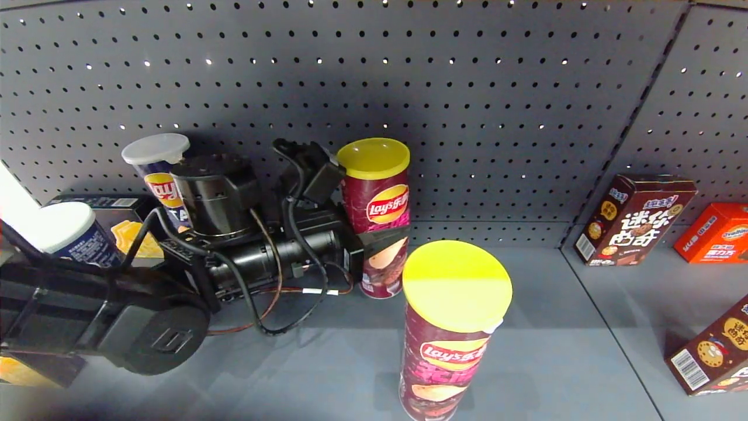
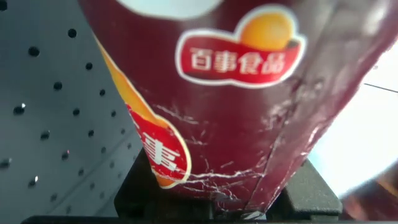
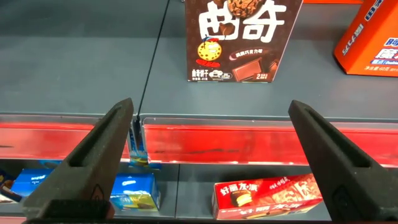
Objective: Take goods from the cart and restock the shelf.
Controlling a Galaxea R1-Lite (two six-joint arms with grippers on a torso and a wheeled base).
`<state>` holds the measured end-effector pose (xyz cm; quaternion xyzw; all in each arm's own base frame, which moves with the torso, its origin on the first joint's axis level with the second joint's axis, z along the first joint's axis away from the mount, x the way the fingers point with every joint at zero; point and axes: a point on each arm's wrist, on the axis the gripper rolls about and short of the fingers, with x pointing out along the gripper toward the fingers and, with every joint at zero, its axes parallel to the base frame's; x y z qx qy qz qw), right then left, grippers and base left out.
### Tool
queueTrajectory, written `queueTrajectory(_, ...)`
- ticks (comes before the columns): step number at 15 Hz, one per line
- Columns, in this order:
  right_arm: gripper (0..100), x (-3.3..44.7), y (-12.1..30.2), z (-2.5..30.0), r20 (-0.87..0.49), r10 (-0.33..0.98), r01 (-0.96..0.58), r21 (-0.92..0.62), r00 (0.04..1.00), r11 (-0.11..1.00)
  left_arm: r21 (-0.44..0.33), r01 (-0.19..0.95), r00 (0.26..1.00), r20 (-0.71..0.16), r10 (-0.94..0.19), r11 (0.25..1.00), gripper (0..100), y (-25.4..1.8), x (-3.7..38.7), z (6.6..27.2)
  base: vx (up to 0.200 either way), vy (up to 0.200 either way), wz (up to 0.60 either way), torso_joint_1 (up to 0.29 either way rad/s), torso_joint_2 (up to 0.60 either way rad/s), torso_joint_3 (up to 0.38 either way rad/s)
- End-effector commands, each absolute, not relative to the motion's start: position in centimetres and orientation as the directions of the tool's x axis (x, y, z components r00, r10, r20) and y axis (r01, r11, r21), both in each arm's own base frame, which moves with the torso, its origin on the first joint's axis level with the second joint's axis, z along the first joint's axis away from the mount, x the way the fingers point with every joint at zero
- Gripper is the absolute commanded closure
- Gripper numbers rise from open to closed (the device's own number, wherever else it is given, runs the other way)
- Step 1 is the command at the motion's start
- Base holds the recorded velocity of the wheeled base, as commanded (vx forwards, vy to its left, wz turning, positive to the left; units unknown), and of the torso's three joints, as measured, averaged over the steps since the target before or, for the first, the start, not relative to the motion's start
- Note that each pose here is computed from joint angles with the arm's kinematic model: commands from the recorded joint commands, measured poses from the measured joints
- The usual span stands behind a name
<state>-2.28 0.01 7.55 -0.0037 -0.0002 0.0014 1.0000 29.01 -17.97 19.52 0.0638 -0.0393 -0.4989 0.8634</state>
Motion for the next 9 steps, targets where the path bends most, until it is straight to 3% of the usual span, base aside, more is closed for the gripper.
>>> queueTrajectory(1,0,-2.3,0.0,7.5,0.000,0.003,-0.003,-0.008,1.000,1.000,0.151,0.857,0.497,0.007,-0.868,0.492,100,-19.1,30.8,18.9,0.000,0.000,0.00,0.000,0.00,0.000)
queueTrajectory(9,0,-2.3,0.0,7.5,0.000,0.003,-0.003,-0.008,1.000,1.000,0.147,0.861,0.492,0.000,-0.871,0.486,100,-20.0,32.1,18.1,0.000,0.000,0.00,0.000,0.00,0.000)
